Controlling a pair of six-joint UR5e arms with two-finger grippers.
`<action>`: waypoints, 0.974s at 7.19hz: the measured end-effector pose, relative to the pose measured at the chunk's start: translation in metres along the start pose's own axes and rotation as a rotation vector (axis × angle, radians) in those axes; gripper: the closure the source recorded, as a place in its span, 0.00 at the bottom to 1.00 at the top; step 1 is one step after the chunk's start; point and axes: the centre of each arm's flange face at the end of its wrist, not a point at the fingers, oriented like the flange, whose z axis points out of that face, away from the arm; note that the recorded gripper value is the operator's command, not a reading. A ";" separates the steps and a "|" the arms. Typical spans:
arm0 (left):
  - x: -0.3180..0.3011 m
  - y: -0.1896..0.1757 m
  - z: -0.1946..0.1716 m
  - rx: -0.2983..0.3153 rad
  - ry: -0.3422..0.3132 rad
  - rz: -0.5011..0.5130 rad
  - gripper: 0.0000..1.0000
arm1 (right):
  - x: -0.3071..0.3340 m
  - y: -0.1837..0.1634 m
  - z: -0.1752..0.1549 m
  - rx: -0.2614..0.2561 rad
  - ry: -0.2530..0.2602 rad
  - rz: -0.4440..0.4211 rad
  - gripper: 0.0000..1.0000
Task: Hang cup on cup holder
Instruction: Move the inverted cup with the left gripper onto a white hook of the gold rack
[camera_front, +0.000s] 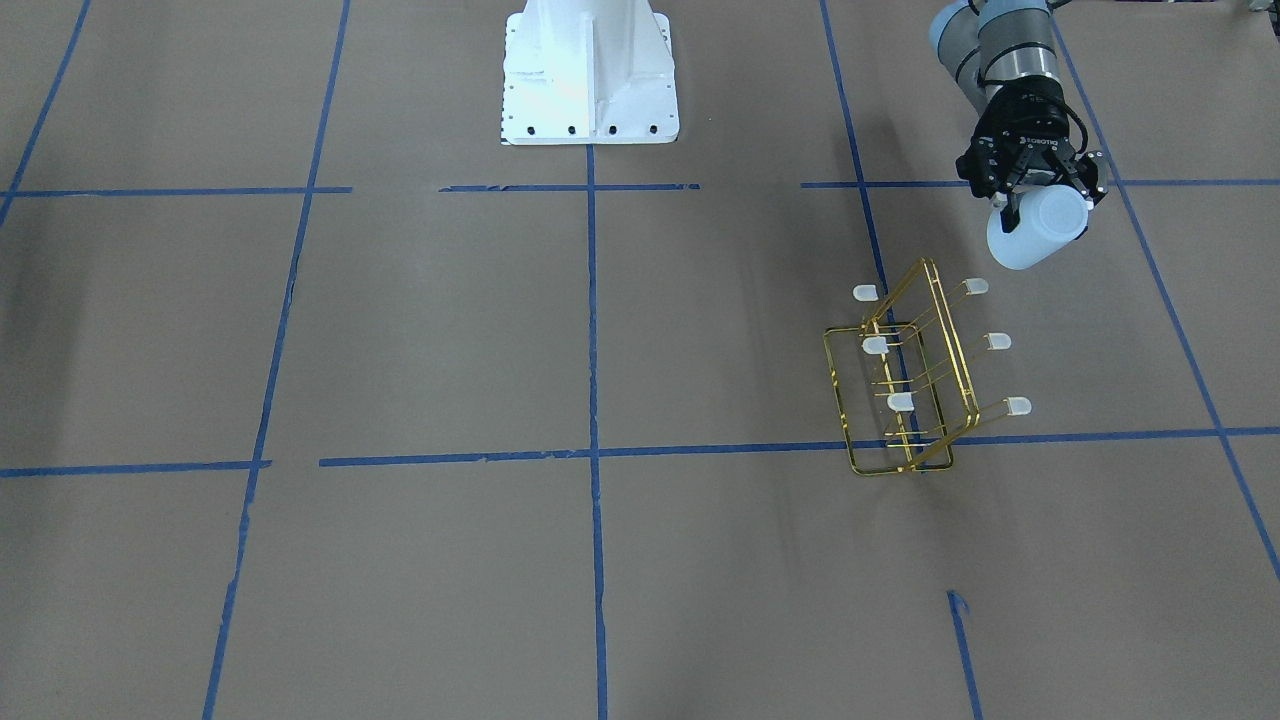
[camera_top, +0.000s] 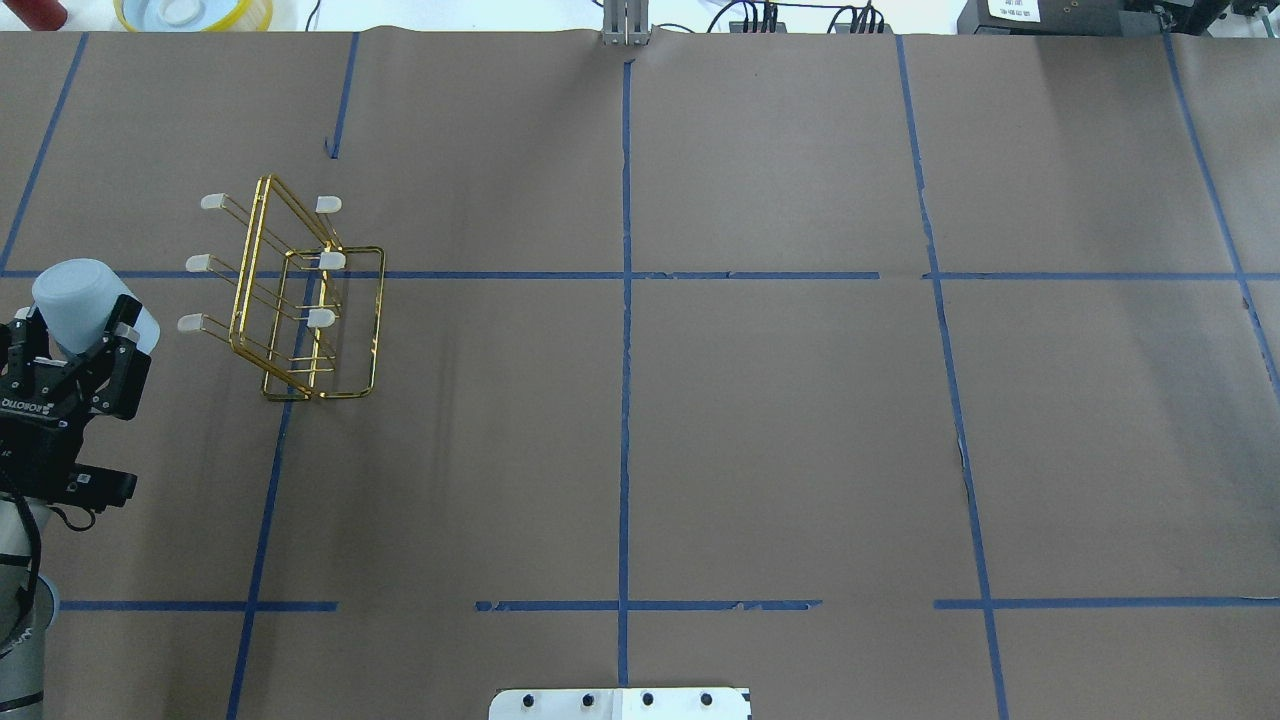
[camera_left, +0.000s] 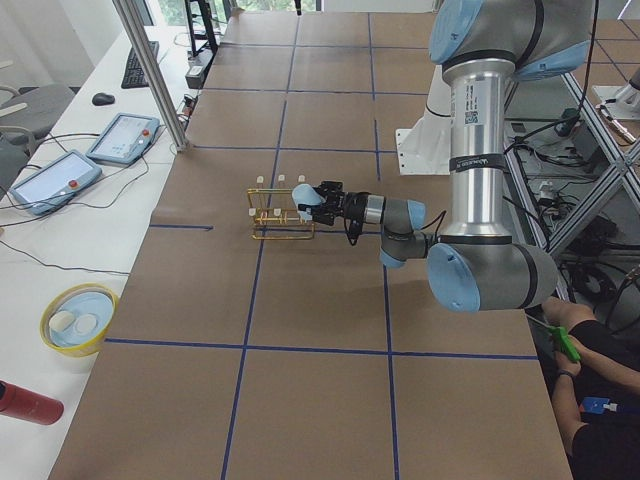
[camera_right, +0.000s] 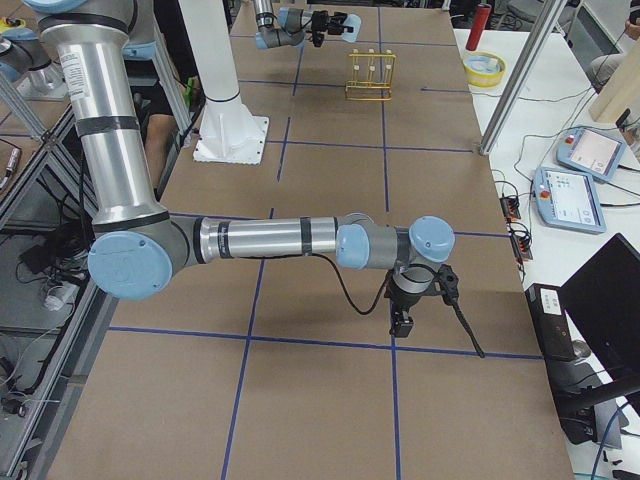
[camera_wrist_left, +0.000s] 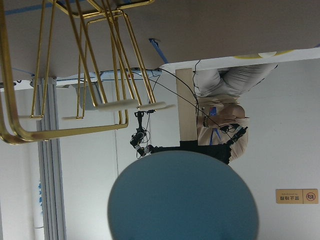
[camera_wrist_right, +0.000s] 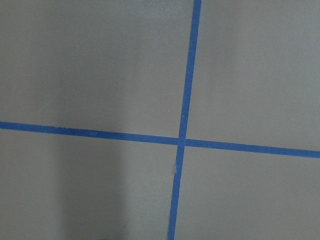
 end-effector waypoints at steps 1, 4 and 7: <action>-0.006 -0.001 0.001 -0.001 0.002 -0.005 1.00 | 0.000 0.000 0.000 0.000 0.000 0.000 0.00; -0.024 -0.004 0.007 0.004 0.000 0.007 1.00 | 0.000 0.000 0.000 0.000 0.000 0.000 0.00; -0.026 -0.005 0.013 0.000 0.013 0.023 1.00 | 0.000 0.000 0.000 0.000 0.000 0.000 0.00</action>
